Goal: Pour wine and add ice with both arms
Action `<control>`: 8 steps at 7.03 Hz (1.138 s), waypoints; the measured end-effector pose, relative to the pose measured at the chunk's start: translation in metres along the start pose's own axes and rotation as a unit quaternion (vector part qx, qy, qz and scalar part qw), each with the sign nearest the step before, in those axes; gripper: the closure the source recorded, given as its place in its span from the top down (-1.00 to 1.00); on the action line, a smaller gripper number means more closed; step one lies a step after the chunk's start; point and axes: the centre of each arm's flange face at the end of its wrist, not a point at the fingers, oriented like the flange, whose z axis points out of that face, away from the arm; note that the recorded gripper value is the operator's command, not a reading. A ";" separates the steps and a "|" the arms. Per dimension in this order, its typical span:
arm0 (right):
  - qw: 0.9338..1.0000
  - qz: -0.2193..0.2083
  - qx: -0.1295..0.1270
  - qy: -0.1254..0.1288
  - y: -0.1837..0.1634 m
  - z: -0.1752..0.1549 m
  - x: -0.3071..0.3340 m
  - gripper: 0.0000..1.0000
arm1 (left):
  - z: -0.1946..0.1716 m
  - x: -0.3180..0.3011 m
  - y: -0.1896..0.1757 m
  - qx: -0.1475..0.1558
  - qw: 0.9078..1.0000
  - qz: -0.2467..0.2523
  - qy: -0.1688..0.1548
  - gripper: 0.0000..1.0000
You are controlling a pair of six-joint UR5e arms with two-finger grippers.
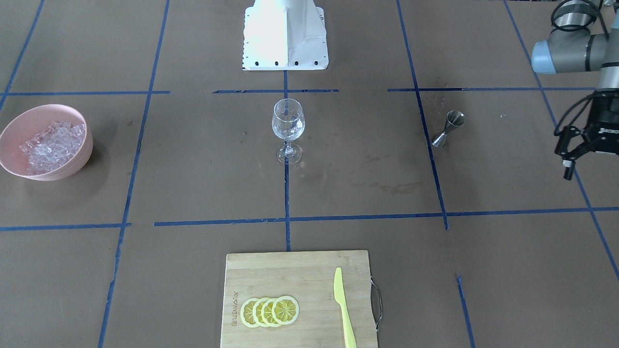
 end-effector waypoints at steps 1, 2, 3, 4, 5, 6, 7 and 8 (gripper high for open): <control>1.000 0.000 0.000 0.000 0.000 0.000 0.000 1.00 | -0.012 -0.042 -0.015 -0.032 0.999 0.022 -0.007 1.00; 1.000 0.001 -0.001 0.000 0.000 0.000 0.000 1.00 | -0.029 -0.084 -0.024 -0.073 0.997 0.019 -0.002 1.00; 1.000 0.001 -0.001 0.000 0.001 0.001 0.001 1.00 | -0.044 -0.119 -0.024 -0.115 0.993 -0.013 0.004 1.00; 1.000 0.002 -0.002 0.000 0.002 0.001 0.001 1.00 | -0.054 -0.146 -0.012 -0.156 0.986 -0.053 -0.003 1.00; 1.000 0.002 -0.002 0.000 0.002 0.001 0.002 1.00 | -0.056 -0.165 0.006 -0.207 0.974 -0.094 -0.016 1.00; 1.000 0.003 -0.003 0.000 0.003 0.002 0.002 1.00 | -0.055 -0.175 0.019 -0.262 0.956 -0.132 -0.027 1.00; 1.000 0.004 -0.004 0.000 0.004 0.003 0.003 1.00 | -0.055 -0.179 0.031 -0.308 0.938 -0.153 -0.029 1.00; 1.000 0.005 -0.005 0.000 0.004 0.004 0.004 1.00 | -0.056 -0.181 0.048 -0.350 0.922 -0.163 -0.014 1.00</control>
